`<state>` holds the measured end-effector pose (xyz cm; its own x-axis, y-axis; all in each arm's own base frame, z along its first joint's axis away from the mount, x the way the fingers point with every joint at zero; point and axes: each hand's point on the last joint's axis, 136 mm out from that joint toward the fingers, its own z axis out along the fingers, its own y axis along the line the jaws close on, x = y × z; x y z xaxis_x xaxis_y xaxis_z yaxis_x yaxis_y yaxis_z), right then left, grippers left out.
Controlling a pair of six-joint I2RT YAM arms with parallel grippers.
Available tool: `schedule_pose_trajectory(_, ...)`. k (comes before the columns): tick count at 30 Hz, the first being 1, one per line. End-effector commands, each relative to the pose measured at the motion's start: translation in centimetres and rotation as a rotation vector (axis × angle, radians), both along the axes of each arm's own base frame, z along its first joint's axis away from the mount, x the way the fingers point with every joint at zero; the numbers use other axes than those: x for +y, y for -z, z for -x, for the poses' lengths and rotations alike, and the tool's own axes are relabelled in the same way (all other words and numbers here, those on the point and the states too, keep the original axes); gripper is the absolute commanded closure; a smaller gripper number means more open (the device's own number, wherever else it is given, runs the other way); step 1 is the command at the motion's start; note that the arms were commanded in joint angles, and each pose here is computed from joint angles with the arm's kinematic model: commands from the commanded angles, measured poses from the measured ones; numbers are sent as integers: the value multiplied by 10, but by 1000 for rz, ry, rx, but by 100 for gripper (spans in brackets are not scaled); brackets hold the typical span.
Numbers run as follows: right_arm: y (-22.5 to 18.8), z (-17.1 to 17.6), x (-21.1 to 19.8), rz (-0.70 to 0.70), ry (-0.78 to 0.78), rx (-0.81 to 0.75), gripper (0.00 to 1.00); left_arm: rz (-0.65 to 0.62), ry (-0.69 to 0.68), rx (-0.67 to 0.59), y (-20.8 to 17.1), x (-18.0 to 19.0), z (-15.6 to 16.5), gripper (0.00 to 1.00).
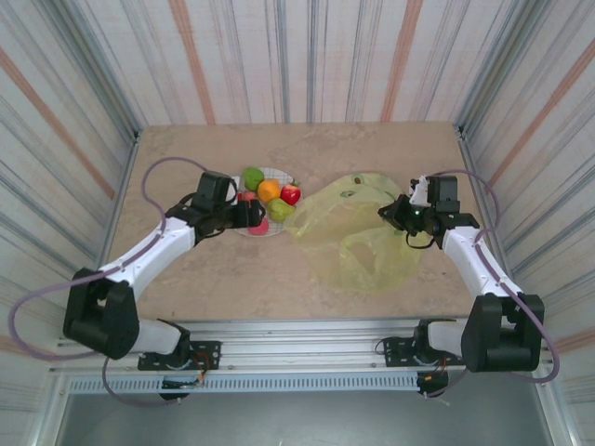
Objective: Place the fruits into the plastic bag
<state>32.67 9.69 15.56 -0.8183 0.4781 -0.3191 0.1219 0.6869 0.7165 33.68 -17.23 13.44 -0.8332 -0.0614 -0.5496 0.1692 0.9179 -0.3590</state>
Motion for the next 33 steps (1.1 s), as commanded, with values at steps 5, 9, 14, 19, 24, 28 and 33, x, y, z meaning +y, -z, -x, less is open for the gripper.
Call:
schedule_pose_trajectory(5, -6, -8, -1, -8, -12, -27, 100, -38, -16, 129, 45, -8, -1, 13)
schedule_pose_trajectory(9, -7, -8, 0, -13, -15, -28, 100, -64, -10, 153, 59, -12, -9, 14)
schedule_pose_trajectory(14, -8, -8, -1, -13, -13, -29, 100, -85, -8, 166, 71, -15, -18, 14)
schedule_pose_trajectory(19, -7, -7, -1, -15, -10, -27, 100, -109, -3, 154, 74, -17, -26, 14)
schedule_pose_trajectory(24, -6, -6, -1, -16, -9, -27, 100, -134, -2, 150, 78, -17, -31, 15)
schedule_pose_trajectory(28, -7, -6, -2, -13, -7, -30, 100, -161, -1, 141, 80, -15, -35, 17)
schedule_pose_trajectory(33, -6, -5, -2, -14, -6, -27, 100, -171, 9, 135, 83, -19, -37, 22)
